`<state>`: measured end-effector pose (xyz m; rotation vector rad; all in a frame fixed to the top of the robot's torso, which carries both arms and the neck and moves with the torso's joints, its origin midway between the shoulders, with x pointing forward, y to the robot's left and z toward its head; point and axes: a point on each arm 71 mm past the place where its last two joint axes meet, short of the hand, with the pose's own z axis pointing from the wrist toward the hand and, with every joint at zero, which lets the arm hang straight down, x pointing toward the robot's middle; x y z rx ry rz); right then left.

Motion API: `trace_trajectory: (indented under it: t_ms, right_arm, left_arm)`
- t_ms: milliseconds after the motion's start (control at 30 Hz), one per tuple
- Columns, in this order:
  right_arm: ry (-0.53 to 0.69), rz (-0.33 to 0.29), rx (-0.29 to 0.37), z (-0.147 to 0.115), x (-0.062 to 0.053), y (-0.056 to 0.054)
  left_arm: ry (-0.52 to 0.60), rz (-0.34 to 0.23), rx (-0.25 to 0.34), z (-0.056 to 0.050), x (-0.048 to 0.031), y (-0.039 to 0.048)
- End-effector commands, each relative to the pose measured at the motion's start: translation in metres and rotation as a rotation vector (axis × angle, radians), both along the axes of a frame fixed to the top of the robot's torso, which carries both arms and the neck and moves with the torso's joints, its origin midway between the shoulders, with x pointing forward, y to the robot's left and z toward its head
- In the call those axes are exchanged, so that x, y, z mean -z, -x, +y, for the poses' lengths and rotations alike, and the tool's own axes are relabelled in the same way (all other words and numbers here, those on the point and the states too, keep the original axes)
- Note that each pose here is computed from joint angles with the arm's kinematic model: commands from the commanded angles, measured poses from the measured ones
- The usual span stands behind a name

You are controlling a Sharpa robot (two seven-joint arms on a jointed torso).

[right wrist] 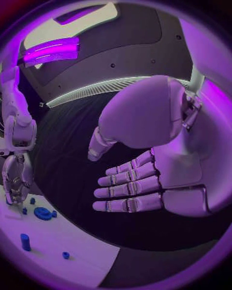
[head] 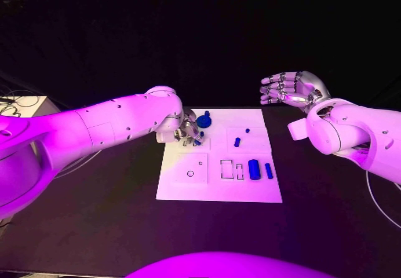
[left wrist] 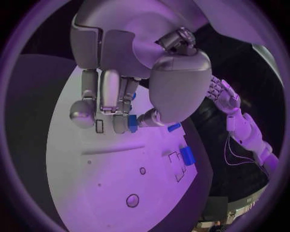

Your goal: Assemble the parts on the task board

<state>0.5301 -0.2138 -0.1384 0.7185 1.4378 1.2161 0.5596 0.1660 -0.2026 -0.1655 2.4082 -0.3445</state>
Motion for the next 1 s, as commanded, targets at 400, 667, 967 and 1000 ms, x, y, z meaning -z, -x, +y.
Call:
trace_trajectory:
  t_ms: [400, 667, 967, 1000]
  right_arm:
    - [0.003, 0.027, -0.02, -0.0017, 0.0027, -0.0007]
    - [0.005, 0.034, -0.026, -0.0014, 0.004, -0.0008]
    - [0.007, 0.038, -0.029, -0.0018, 0.0046, -0.001]
    - [0.007, 0.039, -0.029, -0.0018, 0.0047, -0.0011]
  left_arm:
    - [0.066, -0.08, -0.074, 0.01, -0.0077, 0.0028]
    - [0.025, -0.126, -0.065, 0.0088, -0.0065, 0.0016]
    - [-0.016, -0.145, -0.061, 0.009, -0.0002, 0.0019]
    - [-0.019, -0.147, -0.061, 0.0092, 0.0003, 0.002]
